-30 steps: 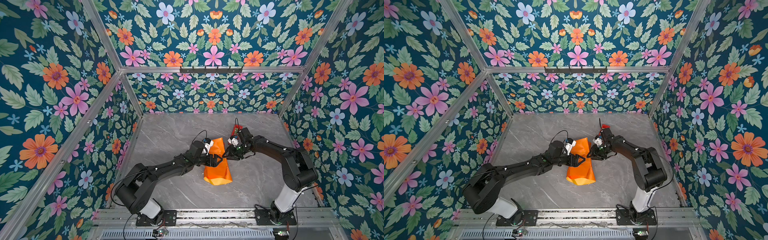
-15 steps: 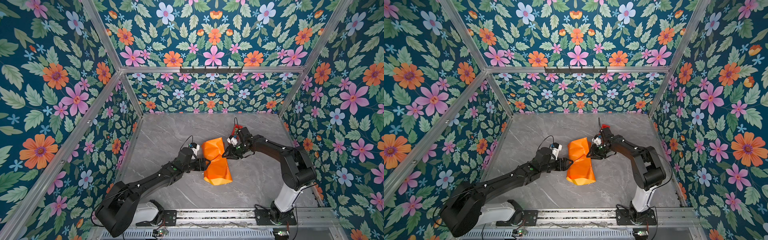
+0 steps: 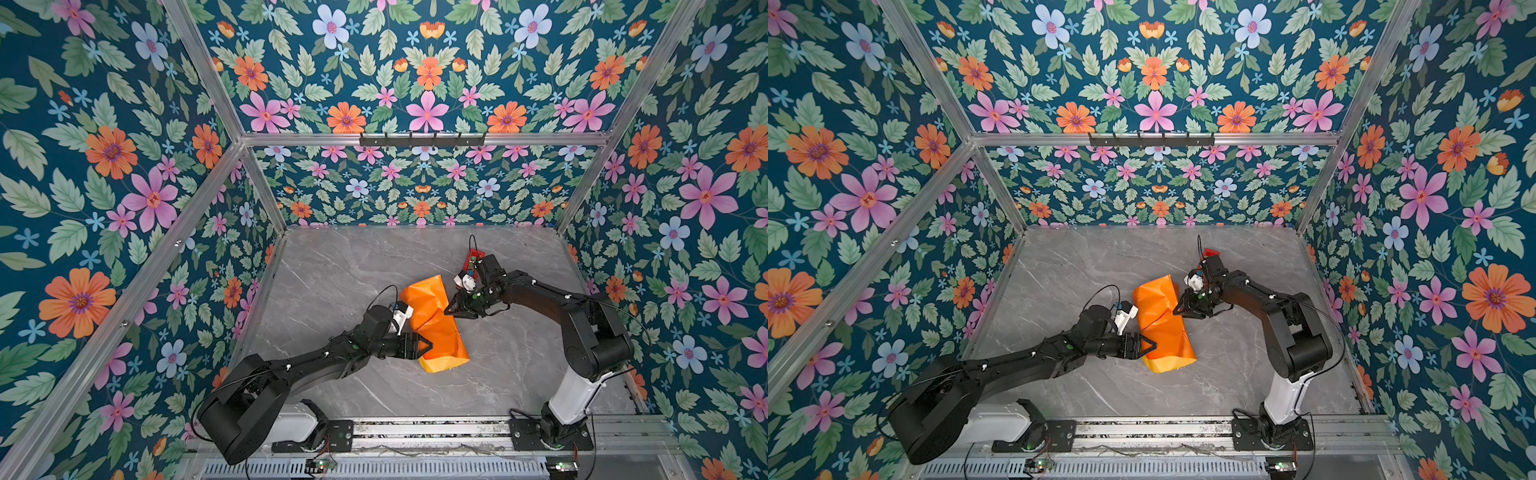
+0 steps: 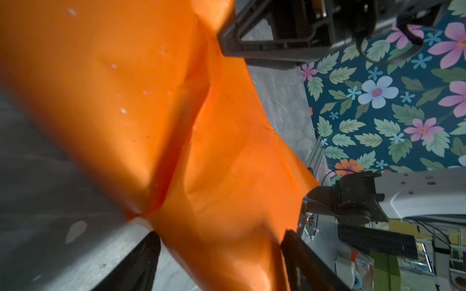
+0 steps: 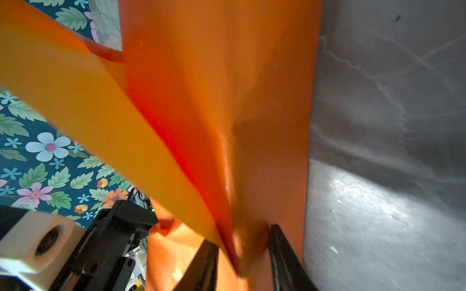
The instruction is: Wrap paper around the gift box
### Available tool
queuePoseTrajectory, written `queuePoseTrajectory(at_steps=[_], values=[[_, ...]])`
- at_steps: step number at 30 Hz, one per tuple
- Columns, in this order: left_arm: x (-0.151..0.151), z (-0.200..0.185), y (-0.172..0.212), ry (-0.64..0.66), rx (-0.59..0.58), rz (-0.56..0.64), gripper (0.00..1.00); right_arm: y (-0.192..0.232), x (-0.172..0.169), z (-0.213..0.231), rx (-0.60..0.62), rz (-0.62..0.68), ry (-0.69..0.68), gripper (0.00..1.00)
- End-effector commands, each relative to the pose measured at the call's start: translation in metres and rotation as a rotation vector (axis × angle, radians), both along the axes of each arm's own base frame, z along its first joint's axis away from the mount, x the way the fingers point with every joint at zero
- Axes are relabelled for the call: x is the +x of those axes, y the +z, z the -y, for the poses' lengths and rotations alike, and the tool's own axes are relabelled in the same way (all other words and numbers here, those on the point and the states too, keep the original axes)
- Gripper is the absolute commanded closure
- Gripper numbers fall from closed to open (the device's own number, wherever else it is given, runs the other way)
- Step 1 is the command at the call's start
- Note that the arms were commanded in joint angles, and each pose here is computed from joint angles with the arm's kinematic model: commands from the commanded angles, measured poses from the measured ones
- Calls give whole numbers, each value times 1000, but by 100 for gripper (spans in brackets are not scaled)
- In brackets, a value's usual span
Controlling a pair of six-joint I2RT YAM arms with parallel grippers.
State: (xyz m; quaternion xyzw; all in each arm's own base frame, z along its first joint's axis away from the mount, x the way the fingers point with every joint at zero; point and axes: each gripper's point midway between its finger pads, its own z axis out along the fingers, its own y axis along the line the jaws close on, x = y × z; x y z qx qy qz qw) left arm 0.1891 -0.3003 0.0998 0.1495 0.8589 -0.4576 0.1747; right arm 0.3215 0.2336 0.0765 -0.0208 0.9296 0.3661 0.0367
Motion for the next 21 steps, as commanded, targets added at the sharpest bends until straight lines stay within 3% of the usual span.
queuePoseTrajectory(at_steps=[1,10,17,21], values=[[-9,4,4,-74,-9,25,23,-18,-3,15,-107,-21,-29,66],[-19,0,15,-150,-3,87,28,-20,-6,16,-111,-30,-30,67],[21,-21,35,20,46,190,20,-18,-5,16,-108,-30,-31,68],[29,-10,39,7,37,189,19,-17,-6,16,-108,-28,-31,68]])
